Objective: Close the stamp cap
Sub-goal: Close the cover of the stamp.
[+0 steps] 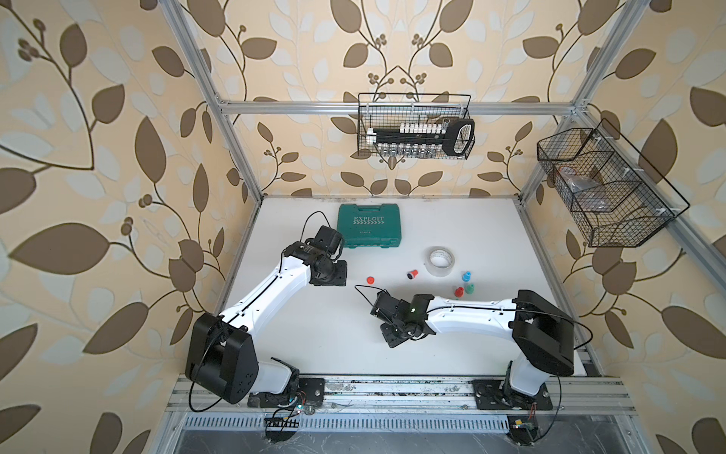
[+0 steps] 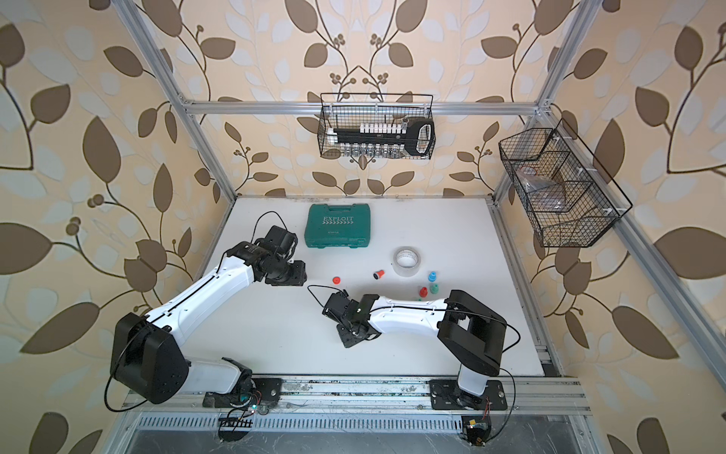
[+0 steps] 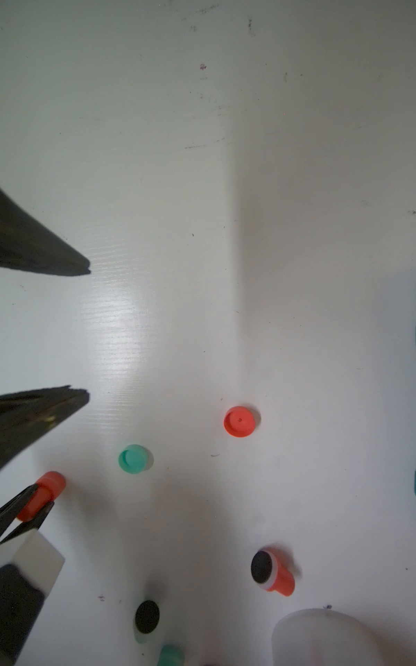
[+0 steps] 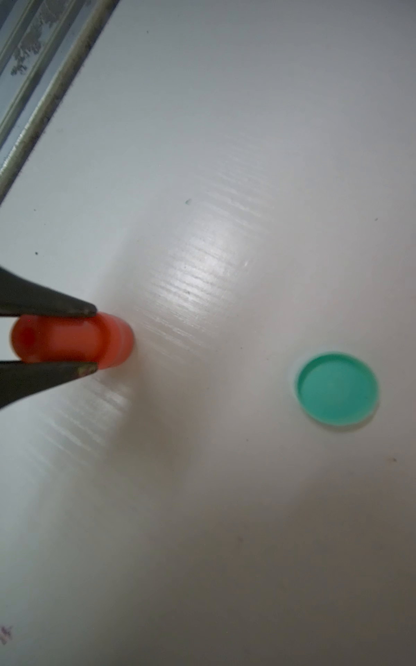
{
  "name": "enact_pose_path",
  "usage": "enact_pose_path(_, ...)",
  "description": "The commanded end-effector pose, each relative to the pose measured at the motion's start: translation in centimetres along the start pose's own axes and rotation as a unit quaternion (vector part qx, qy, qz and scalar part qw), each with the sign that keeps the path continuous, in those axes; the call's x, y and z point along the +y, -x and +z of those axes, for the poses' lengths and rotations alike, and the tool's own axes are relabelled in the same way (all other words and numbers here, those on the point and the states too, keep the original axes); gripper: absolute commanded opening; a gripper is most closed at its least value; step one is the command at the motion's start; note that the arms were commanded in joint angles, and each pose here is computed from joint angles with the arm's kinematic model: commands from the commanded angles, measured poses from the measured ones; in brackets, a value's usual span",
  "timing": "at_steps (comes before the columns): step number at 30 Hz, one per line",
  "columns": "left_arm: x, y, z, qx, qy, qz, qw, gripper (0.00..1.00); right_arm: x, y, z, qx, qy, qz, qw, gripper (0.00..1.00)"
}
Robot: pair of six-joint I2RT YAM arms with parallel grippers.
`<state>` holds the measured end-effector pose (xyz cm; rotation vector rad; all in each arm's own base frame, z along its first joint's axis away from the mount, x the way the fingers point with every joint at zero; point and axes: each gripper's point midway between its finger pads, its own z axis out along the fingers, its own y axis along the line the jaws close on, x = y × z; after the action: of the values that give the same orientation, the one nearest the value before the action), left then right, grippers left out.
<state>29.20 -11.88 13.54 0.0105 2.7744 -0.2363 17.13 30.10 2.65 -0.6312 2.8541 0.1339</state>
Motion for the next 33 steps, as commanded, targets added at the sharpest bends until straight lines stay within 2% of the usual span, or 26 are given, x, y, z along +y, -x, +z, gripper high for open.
enact_pose_path(1, -0.3, 0.0, -0.8, -0.005, -0.016, 0.009, 1.000, 0.53, -7.5, -8.2, 1.7, 0.164, -0.138, -0.009, 0.977, 0.00)
enact_pose_path(6, -0.5, 0.0, -0.8, -0.004, -0.021, 0.013, 1.000, 0.53, -8.7, -7.7, 1.5, 0.155, -0.131, 0.016, 0.979, 0.00)
enact_pose_path(10, -0.5, 0.0, -1.0, -0.006, -0.021, 0.013, 1.000, 0.53, -8.7, -8.9, 3.6, 0.175, -0.105, 0.031, 0.978, 0.00)
enact_pose_path(16, -0.3, -0.1, -1.2, -0.010, -0.019, 0.012, 1.000, 0.53, -9.2, -11.0, 4.9, 0.225, -0.115, 0.022, 0.967, 0.00)
enact_pose_path(20, -0.3, -0.1, -1.3, -0.010, -0.017, 0.012, 1.000, 0.53, -10.2, -12.1, 5.0, 0.248, -0.145, 0.019, 0.958, 0.00)
enact_pose_path(27, -0.2, -0.3, -1.1, -0.008, -0.018, 0.012, 1.000, 0.54, -10.3, -13.8, 6.3, 0.270, -0.155, 0.022, 0.950, 0.00)
enact_pose_path(31, -0.3, -0.2, -1.1, -0.007, -0.018, 0.012, 1.000, 0.54, -10.2, -13.9, 6.5, 0.280, -0.161, 0.012, 0.946, 0.00)
enact_pose_path(33, -0.2, -0.2, -1.1, -0.008, -0.017, 0.012, 1.000, 0.54, -10.0, -12.9, 6.1, 0.266, -0.159, 0.008, 0.951, 0.00)
